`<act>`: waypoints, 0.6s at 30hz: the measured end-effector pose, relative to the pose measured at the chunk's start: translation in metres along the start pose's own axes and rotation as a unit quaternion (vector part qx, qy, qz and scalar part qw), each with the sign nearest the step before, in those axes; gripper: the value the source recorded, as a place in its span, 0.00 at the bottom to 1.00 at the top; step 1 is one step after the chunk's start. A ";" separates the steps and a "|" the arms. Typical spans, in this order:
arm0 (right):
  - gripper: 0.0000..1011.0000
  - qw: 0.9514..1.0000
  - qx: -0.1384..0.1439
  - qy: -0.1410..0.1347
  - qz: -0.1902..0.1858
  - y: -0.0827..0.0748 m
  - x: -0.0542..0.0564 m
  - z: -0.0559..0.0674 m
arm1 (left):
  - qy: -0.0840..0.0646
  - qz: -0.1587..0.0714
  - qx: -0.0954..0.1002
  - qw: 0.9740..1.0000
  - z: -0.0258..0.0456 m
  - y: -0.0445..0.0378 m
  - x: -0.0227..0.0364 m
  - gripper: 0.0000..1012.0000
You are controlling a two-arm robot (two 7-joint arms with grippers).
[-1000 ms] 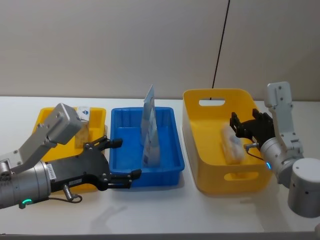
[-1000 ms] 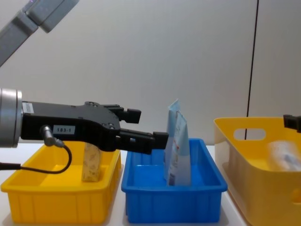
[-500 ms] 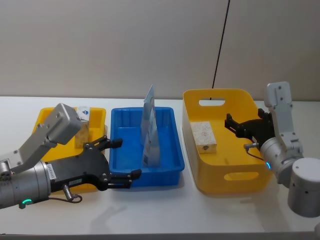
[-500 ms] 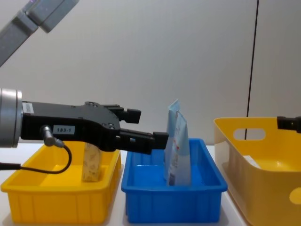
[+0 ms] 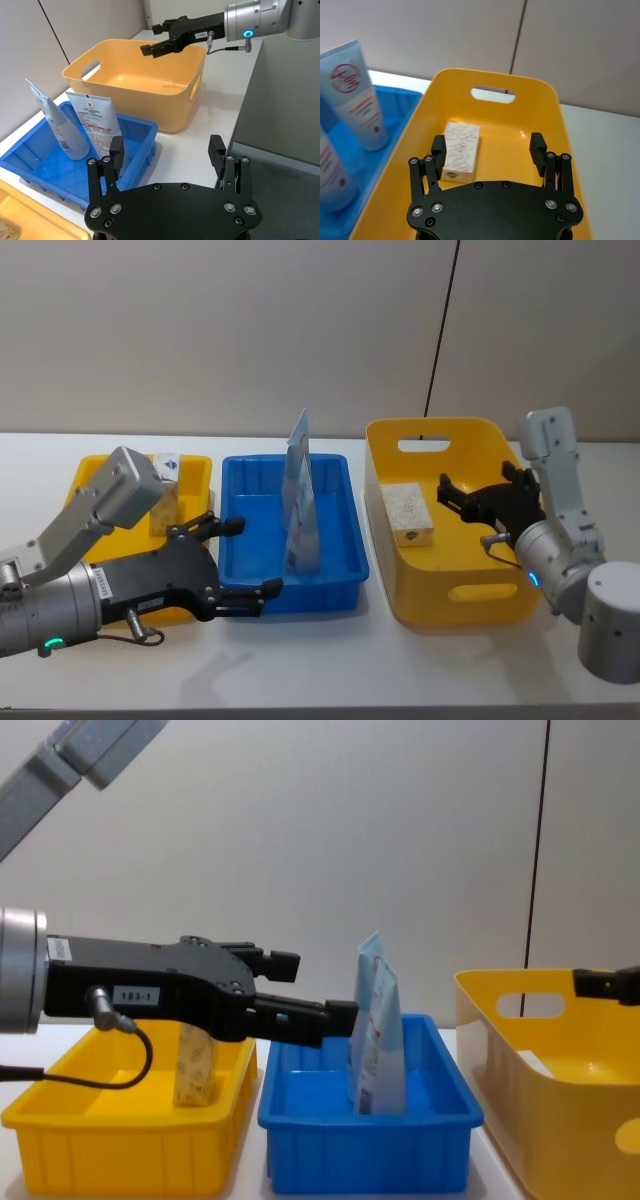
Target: Bimanual collaborative sorting of washing and personal care products
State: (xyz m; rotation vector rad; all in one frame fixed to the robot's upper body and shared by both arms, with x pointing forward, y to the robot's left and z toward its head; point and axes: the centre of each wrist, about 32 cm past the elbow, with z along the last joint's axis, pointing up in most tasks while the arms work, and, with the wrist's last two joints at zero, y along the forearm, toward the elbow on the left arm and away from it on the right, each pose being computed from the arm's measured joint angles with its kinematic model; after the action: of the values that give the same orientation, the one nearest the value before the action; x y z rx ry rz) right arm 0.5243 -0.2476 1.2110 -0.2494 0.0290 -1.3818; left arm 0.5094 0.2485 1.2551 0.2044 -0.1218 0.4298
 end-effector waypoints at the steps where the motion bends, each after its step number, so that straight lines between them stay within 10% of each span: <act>1: 0.99 1.000 0.000 0.000 0.004 -0.001 -0.001 0.000 | 0.000 0.000 0.000 1.000 0.0000 0.0000 0.0000 0.99; 18: 0.99 0.994 0.000 -0.013 0.105 -0.026 -0.015 0.005 | 0.000 0.000 0.000 1.000 0.0000 0.0000 0.0000 0.99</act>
State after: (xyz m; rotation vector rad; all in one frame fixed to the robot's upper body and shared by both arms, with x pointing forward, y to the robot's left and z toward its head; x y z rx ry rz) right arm 0.4973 -0.2370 1.2187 -0.2562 0.0333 -1.1691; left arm 0.5094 0.2485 1.2551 0.2045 -0.1217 0.4298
